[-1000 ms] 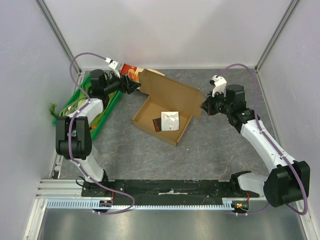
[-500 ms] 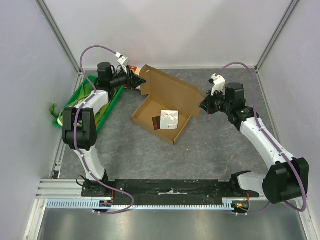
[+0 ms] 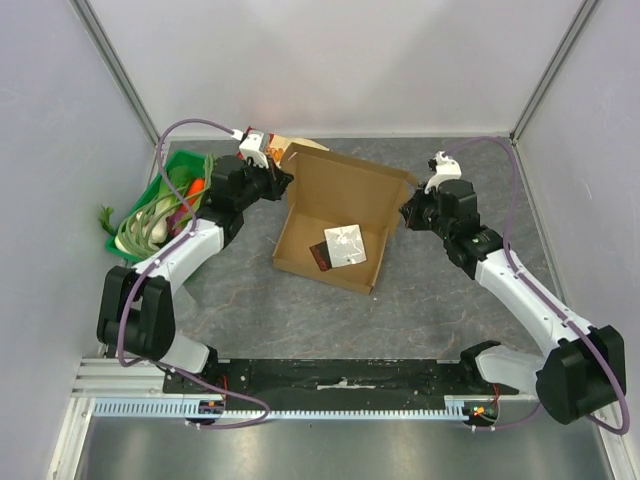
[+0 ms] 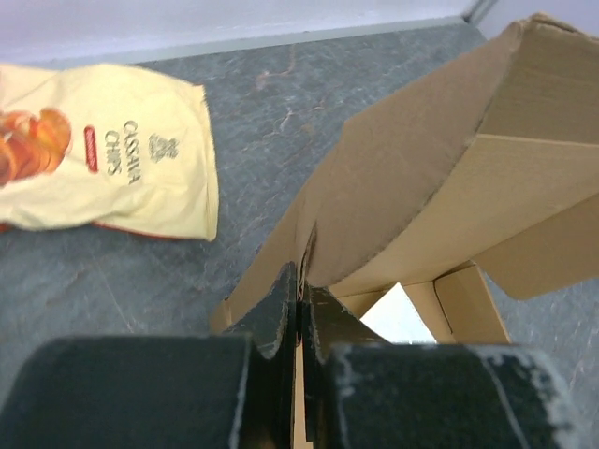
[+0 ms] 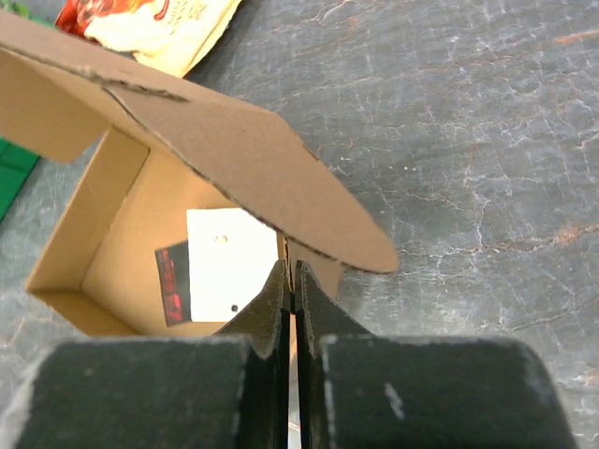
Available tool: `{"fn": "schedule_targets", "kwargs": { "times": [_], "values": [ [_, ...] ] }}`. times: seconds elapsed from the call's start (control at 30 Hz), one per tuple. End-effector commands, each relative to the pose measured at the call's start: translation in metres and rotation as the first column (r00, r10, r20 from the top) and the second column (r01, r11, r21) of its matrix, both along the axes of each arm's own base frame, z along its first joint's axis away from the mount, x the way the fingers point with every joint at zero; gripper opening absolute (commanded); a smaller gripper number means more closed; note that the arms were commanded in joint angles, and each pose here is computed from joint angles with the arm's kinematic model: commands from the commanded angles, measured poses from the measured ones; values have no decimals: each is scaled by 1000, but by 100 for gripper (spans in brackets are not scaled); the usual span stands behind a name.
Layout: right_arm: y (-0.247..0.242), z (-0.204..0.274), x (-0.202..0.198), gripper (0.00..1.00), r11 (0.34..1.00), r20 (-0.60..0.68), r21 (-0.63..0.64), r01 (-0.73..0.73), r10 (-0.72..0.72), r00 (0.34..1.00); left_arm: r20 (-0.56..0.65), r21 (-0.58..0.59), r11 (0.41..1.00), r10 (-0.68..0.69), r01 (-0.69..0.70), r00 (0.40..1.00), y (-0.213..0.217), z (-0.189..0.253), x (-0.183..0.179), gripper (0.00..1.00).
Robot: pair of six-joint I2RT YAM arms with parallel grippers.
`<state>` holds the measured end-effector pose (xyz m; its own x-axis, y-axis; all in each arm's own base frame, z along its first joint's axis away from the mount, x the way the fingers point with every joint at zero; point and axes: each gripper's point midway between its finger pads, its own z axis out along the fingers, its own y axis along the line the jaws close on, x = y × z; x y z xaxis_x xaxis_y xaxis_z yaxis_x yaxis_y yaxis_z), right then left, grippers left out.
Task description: Fold the paper box
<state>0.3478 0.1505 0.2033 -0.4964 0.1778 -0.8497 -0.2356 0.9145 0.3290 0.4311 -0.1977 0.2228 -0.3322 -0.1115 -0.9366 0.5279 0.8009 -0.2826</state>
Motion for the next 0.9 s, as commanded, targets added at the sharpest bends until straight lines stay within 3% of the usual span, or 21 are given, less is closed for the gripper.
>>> {"fn": "schedule_targets", "kwargs": {
  "times": [0.0,0.3,0.4,0.57,0.87],
  "values": [
    [-4,29,15,0,972,59,114,204,-211,976,-95,-109,960,247,-256,964,15,0,-7,2],
    [8,41,15,0,943,107,91,320,-329,938,-125,-189,914,341,-360,932,6,-3,-21,2],
    [10,32,14,0,951,137,56,304,-309,941,-120,-189,912,346,-363,931,3,-8,-27,2],
    [14,23,1,0,958,195,104,267,-283,939,-92,-228,898,366,-377,926,6,-12,-42,2],
    [26,7,-23,0,970,253,99,221,-240,937,-272,-236,856,396,-460,877,2,-46,-66,2]
  ]
}}
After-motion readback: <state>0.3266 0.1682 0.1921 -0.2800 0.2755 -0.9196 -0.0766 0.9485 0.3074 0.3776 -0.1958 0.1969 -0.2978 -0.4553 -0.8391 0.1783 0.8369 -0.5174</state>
